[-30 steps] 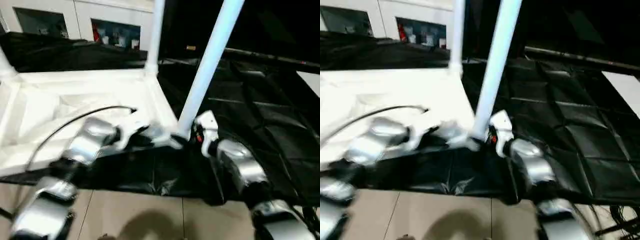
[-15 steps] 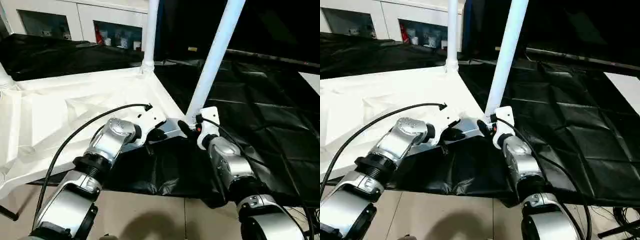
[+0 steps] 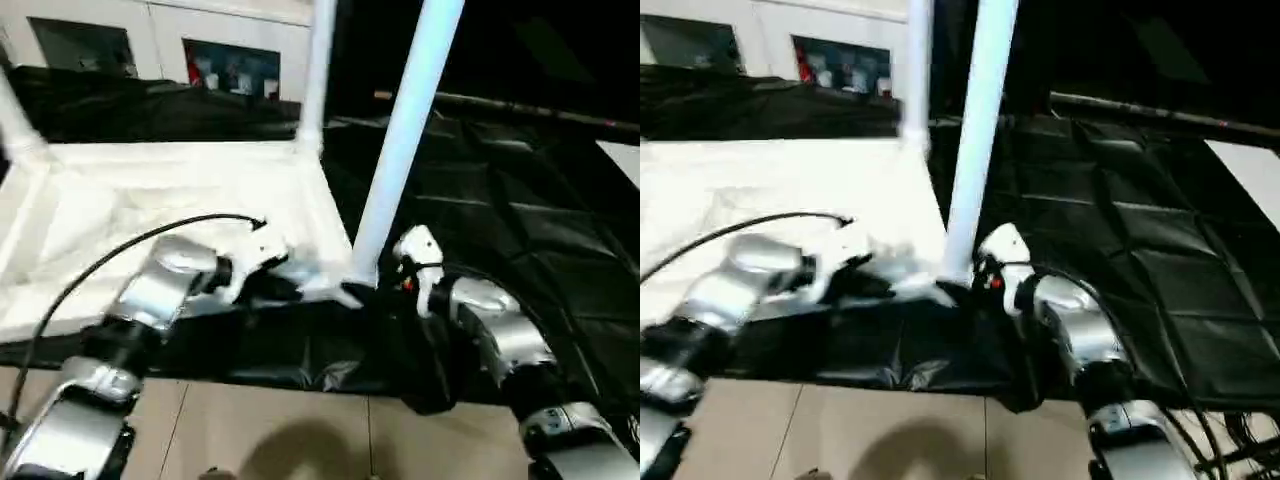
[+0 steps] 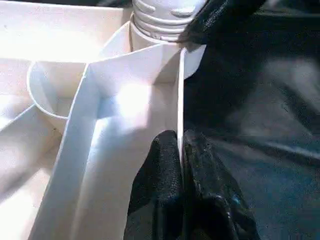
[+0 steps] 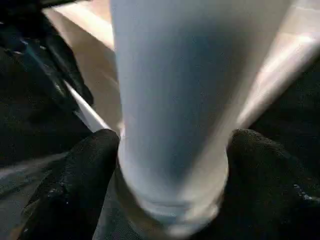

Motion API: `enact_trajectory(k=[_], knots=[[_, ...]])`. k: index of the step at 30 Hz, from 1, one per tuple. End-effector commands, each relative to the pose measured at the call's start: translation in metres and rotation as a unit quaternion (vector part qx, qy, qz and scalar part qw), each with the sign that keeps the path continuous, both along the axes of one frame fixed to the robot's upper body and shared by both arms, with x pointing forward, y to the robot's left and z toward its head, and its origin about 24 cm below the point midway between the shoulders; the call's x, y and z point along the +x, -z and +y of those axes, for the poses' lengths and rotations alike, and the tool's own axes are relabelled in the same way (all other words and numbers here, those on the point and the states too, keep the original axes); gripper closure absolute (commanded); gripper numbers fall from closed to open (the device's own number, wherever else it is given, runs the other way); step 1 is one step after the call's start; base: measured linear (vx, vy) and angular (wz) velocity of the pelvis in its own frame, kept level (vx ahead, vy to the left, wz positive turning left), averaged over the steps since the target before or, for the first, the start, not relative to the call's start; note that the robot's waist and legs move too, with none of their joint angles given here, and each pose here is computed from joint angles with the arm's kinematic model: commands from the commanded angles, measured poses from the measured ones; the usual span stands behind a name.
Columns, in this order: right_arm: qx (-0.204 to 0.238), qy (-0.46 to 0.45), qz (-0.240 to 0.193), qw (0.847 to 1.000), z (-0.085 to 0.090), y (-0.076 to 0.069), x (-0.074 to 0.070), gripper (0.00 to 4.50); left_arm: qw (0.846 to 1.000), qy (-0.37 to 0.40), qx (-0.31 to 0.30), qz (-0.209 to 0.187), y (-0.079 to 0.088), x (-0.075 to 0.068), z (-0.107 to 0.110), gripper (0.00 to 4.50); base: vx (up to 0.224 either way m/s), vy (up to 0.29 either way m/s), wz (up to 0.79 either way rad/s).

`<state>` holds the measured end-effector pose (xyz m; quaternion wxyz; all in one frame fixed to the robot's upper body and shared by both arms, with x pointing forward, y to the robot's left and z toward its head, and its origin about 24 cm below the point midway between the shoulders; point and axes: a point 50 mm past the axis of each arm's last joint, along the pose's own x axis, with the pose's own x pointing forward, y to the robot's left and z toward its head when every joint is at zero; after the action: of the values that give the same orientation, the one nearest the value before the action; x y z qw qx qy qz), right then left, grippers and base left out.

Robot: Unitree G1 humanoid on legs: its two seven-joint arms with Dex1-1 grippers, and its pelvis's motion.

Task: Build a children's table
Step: Rotate leg to tighten

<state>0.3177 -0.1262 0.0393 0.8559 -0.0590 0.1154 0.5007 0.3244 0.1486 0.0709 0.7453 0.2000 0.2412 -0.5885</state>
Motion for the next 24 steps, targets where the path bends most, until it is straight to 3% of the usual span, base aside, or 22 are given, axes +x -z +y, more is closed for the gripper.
enact_trajectory(k=[1, 12, 22, 24], knots=[[-0.004, -0.013, -0.001, 1.0, -0.003, -0.003, -0.001, 0.65, 0.999, 0.025, -0.039, -0.007, -0.009, -0.001, -0.01, 4.5, 0.0, 0.0, 0.0], [-0.005, -0.033, 0.007, 0.999, -0.003, -0.003, -0.003, 1.61, 0.999, 0.032, -0.043, 0.007, -0.009, -0.006, -0.007, 4.5, 0.0, 0.0, 0.0], [0.009, -0.013, 0.012, 1.0, -0.001, -0.001, -0.003, 1.74, 0.999, 0.032, -0.042, 0.008, -0.009, -0.007, -0.008, 4.5, 0.0, 0.0, 0.0], [0.012, 0.074, 0.016, 0.997, 0.002, 0.004, 0.008, 1.74, 0.999, 0.004, -0.032, -0.009, -0.006, -0.002, -0.014, 4.5, 0.0, 0.0, 0.0]])
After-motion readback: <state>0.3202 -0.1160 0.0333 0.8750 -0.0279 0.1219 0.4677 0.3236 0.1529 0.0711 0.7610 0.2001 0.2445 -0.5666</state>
